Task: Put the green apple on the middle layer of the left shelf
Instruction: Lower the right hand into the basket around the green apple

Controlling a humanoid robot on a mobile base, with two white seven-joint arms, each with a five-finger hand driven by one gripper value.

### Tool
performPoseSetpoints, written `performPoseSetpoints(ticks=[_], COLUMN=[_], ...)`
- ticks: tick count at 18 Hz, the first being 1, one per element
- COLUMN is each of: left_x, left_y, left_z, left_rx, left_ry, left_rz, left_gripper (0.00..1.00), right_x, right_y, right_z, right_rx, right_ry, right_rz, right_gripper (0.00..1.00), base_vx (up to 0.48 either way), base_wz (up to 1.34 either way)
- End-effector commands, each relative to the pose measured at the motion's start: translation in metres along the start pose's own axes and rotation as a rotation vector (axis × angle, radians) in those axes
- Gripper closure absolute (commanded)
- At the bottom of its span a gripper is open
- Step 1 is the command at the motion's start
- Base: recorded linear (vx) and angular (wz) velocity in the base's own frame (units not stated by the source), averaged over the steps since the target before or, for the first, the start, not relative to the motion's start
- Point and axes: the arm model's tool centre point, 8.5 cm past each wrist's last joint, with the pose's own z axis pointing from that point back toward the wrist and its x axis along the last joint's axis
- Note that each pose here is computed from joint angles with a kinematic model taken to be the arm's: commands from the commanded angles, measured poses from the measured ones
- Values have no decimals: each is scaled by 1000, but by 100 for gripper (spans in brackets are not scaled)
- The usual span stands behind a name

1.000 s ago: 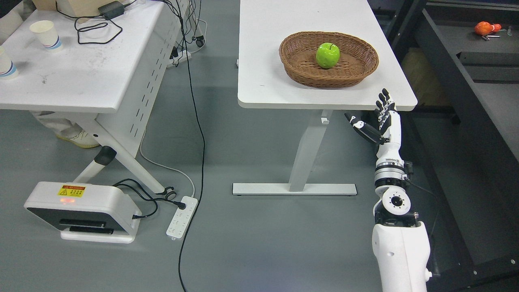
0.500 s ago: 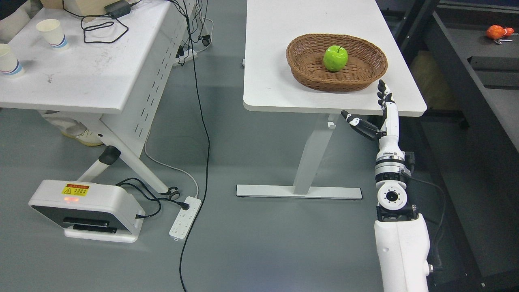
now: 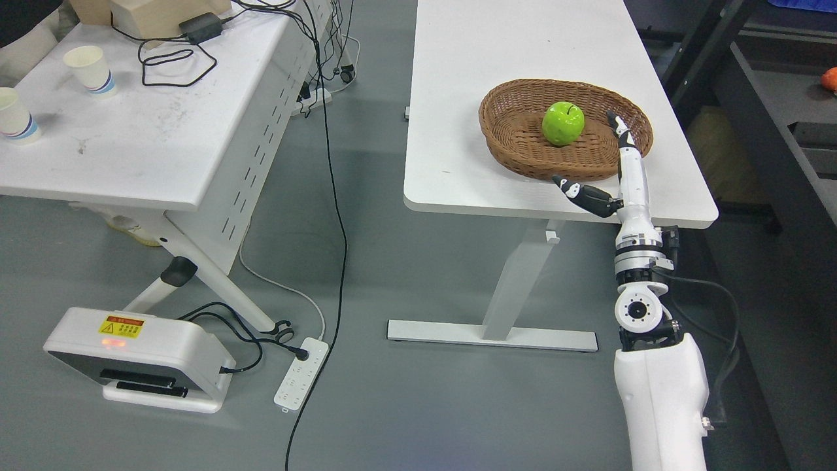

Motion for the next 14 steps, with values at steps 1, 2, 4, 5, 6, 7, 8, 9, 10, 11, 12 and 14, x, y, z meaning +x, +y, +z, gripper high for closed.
performPoseSetpoints(ticks=[1, 2, 4, 5, 6, 7, 8, 9, 10, 11, 12, 14], left_x=[0, 0, 0, 0, 0, 0, 0, 0, 0, 0, 0, 0], left_y=[11, 11, 11, 11, 11, 11, 11, 11, 11, 11, 11, 11], left_z=[2, 2, 2, 2, 2, 2, 2, 2, 2, 2, 2, 2], left_rx=[18, 18, 18, 18, 18, 17, 18, 17, 17, 18, 17, 17], left_ry=[0, 0, 0, 0, 0, 0, 0, 0, 0, 0, 0, 0], left_rz=[-1, -1, -1, -1, -1, -1, -1, -1, -1, -1, -1, -1], left_gripper=[0, 0, 0, 0, 0, 0, 0, 0, 0, 0, 0, 0], right_x=[24, 26, 25, 27, 31, 34, 37, 39, 40, 41, 40, 35], right_y=[14, 19, 21, 19, 16, 15, 15, 21, 30, 40, 47, 50], right_z=[-3, -3, -6, -9, -14, -17, -21, -23, -23, -21, -18, -18], right_rx=[75, 91, 89, 82, 77, 80, 107, 163, 233, 299, 344, 360], right_ry=[-103, -94, -51, -50, -55, -61, -64, -65, -63, -63, -60, -43], right_rz=[213, 285, 328, 330, 331, 330, 332, 329, 322, 317, 318, 318], right_gripper=[1, 1, 1, 1, 1, 1, 1, 1, 1, 1, 1, 1], base_vx=[228, 228, 230, 254, 254, 249, 249, 226, 239, 239, 210, 186], base_wz=[-3, -3, -34, -32, -32, -31, -31, -22, -9, -9, -3, -7])
